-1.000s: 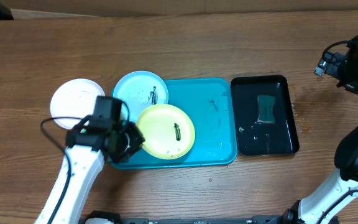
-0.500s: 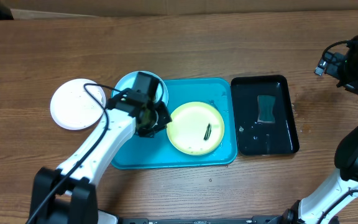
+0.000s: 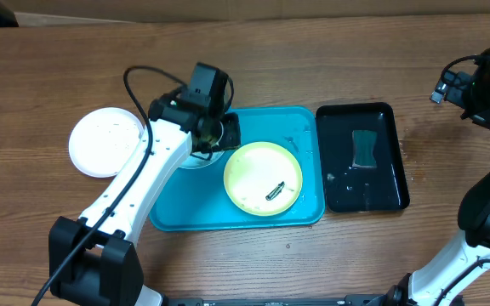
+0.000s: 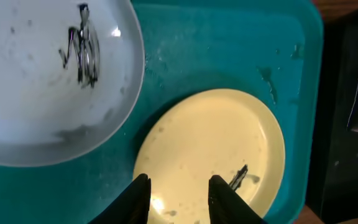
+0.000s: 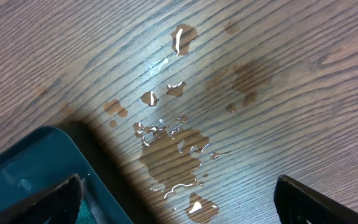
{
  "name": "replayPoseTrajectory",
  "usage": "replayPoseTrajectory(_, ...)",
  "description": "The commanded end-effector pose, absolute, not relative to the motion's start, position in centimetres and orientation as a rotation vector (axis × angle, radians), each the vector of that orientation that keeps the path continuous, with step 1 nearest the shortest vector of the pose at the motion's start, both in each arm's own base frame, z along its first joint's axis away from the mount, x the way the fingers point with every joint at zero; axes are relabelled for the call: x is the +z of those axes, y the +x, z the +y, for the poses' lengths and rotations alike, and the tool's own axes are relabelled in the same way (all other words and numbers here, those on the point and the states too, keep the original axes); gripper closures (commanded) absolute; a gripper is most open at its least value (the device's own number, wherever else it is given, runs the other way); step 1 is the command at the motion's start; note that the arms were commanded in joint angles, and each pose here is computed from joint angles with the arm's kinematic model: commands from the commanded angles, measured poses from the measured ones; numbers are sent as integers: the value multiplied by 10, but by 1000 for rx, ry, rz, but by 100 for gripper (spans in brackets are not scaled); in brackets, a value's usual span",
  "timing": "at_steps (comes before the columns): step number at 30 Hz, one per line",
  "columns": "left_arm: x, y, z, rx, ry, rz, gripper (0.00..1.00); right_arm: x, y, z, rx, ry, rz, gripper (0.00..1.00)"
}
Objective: Clean dirty plates on tray and stack at the side
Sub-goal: 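Hold the yellow plate rim with the left gripper at tray center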
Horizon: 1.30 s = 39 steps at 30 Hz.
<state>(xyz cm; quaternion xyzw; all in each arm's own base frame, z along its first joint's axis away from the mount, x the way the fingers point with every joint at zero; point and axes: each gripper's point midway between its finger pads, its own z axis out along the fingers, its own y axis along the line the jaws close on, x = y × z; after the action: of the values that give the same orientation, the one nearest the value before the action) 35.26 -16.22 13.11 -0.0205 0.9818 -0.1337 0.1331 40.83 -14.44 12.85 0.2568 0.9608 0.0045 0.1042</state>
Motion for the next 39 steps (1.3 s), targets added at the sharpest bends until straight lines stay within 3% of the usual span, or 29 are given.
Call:
replayPoseTrajectory(1,117,357,-163,-307,194,2858,68,137,410,-145,2,754,2808,0)
replayPoseTrajectory(11,79,356,-162,-254,341,2935,92,137,410,-145,2,754,2808,0)
replayPoseTrajectory(19,57,353,-161,-237,342,2995,87,137,410,-145,2,754,2808,0)
replayPoseTrajectory(21,56,353,-161,-236,341,2998,81,137,410,-146,2,754,2807,0)
replayPoseTrajectory(39,41,343,-158,-232,333,3028,80,137,410,-146,2,754,2807,0)
